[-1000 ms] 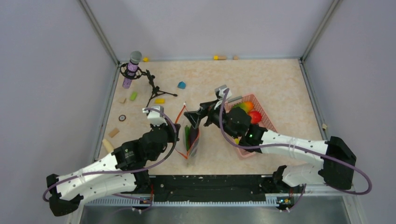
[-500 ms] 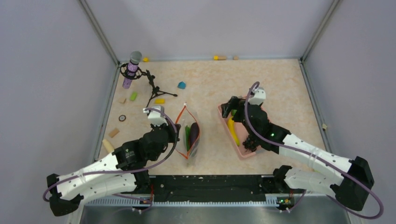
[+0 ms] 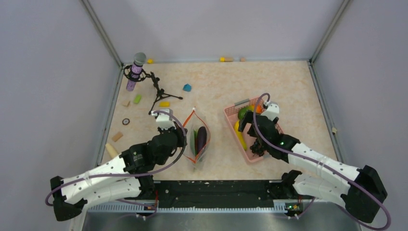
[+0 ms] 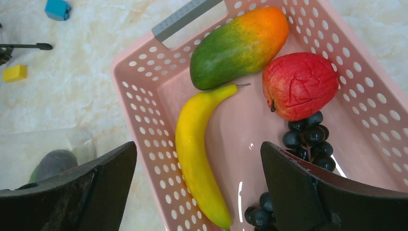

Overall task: Place the food in the zip-top bag and seal the zipper
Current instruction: Pick up the fake fruit from the bin.

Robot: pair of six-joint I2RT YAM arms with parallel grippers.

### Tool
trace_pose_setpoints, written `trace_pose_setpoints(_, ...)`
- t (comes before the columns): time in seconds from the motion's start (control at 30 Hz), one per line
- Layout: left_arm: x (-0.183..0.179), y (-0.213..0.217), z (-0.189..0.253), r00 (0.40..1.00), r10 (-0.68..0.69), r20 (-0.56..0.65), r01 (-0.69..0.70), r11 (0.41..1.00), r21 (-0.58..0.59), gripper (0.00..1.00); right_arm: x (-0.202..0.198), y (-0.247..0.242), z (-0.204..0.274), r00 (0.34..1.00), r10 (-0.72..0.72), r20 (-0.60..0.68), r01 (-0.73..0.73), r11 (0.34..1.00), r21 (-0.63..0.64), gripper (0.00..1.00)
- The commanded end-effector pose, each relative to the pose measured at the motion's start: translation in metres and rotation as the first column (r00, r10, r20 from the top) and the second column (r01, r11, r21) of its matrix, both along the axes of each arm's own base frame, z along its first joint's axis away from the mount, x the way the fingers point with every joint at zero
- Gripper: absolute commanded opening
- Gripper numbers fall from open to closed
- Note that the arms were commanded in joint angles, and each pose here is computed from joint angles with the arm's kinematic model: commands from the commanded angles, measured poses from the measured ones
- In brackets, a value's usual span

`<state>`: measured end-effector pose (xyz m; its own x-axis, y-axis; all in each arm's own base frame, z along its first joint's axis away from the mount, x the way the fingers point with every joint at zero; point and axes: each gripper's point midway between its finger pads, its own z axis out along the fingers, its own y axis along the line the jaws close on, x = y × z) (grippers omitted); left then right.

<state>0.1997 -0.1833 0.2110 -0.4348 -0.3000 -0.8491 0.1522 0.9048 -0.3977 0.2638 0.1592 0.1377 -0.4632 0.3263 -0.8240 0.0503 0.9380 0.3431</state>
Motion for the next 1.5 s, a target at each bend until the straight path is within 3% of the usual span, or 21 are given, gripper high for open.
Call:
trace_pose_setpoints(0.0, 0.004, 0.001, 0.007, 1.000, 0.017, 0.021, -0.016, 1.000, -0.011, 0.00, 0.004, -0.003, -0.011, 0.999, -0.023, -0.041, 0.022, 0.999, -0.025, 0.98)
trace_pose_setpoints(0.63, 0.004, 0.001, 0.007, 1.000, 0.017, 0.022, -0.017, 1.000, -0.013, 0.00, -0.004, -0.047, -0.042, 0.966, -0.182, -0.186, 0.147, 0.972, -0.185, 0.96)
trace_pose_setpoints(1.07, 0.002, 0.002, 0.010, 1.000, 0.009, 0.025, -0.008, 1.000, -0.028, 0.00, -0.018, -0.065, -0.061, 0.926, -0.216, -0.308, 0.136, 0.956, -0.261, 0.90)
trace_pose_setpoints(1.3, 0.002, 0.002, 0.010, 1.000, 0.010, 0.022, -0.009, 1.000, -0.029, 0.00, -0.010, -0.065, -0.077, 0.910, -0.221, -0.351, 0.132, 0.956, -0.261, 0.83)
trace_pose_setpoints(1.47, 0.002, 0.003, 0.011, 1.000, 0.012, 0.026, -0.011, 0.999, -0.033, 0.00, -0.009, -0.065, -0.095, 0.885, -0.219, -0.410, 0.121, 0.960, -0.251, 0.70)
